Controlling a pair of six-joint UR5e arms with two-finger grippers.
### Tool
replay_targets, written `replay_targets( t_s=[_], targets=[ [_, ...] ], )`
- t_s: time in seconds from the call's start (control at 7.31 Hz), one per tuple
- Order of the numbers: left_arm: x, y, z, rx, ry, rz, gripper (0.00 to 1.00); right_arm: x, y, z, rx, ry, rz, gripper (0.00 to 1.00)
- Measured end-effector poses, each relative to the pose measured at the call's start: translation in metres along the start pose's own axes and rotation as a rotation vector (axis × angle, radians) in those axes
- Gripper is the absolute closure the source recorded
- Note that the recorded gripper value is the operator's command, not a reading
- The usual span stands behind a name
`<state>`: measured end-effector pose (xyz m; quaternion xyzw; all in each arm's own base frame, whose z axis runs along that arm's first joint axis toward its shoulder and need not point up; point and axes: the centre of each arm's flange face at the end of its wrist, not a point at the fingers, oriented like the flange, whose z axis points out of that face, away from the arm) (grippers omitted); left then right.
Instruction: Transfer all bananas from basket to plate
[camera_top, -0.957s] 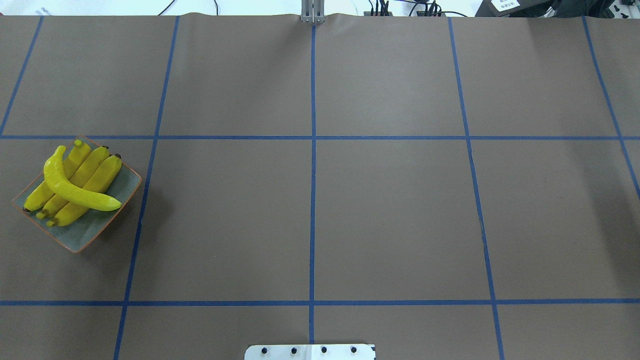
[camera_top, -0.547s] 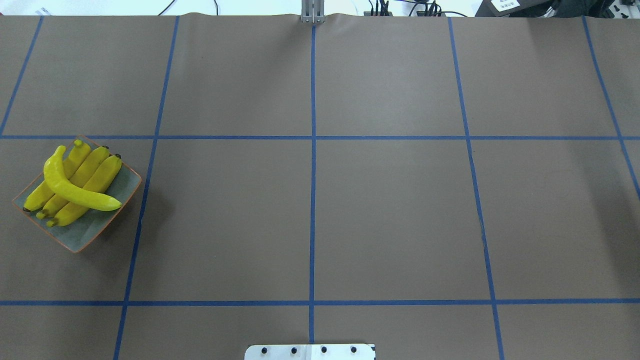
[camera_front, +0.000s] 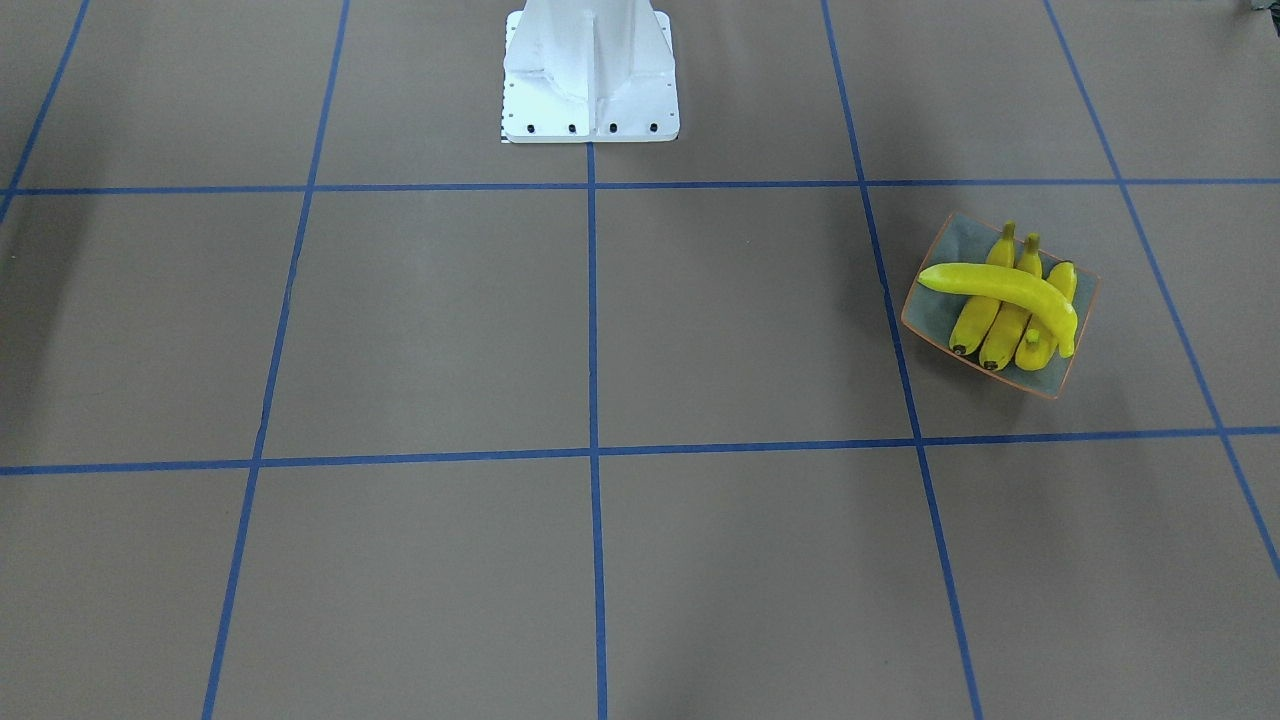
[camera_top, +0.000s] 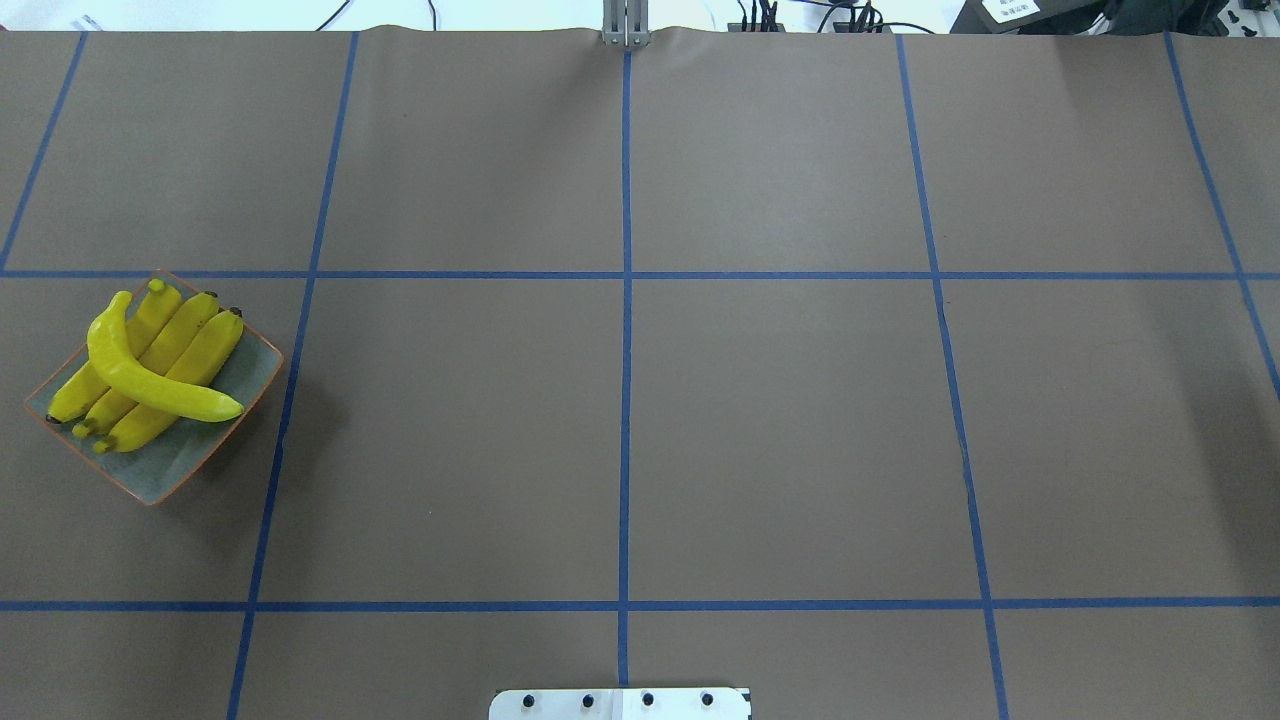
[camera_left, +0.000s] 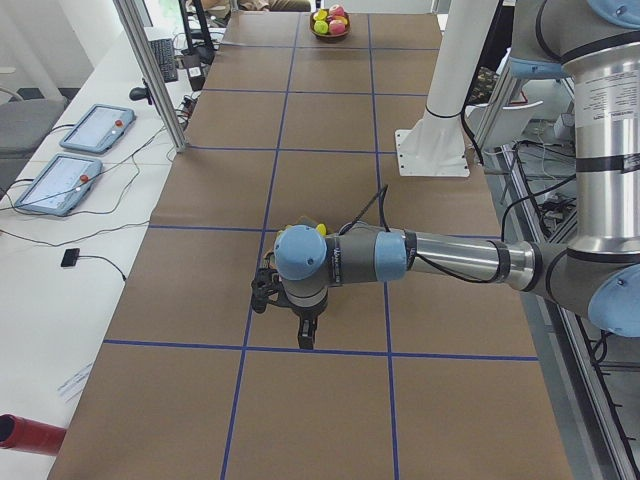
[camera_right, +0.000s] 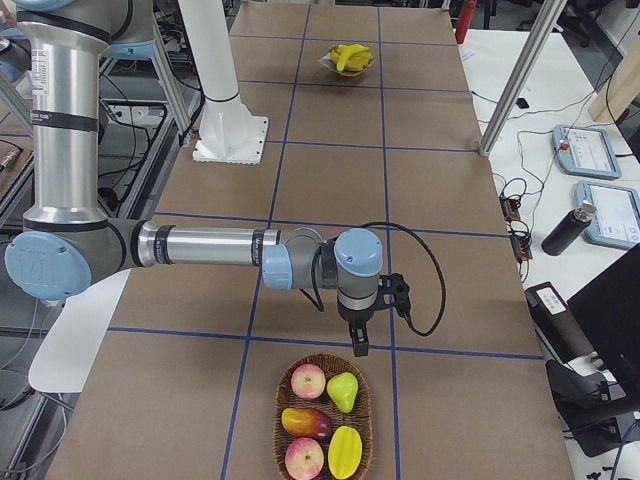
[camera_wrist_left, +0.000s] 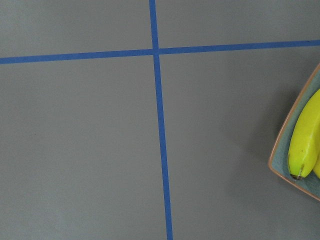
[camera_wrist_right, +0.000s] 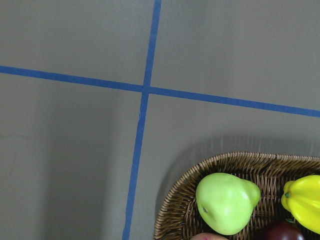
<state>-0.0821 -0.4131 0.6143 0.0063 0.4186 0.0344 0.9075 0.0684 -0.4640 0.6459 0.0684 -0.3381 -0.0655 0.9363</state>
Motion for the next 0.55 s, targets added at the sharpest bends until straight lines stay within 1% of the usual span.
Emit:
replay_targets(
  t_s=[0.55],
  targets=[
    [-0.0042, 0.0082, 0.0040, -0.012, -0.008, -0.012, 0.00, -0.0074, -0.0008, -0.0085, 0.023, -0.001, -0.007, 0.00]
  ],
)
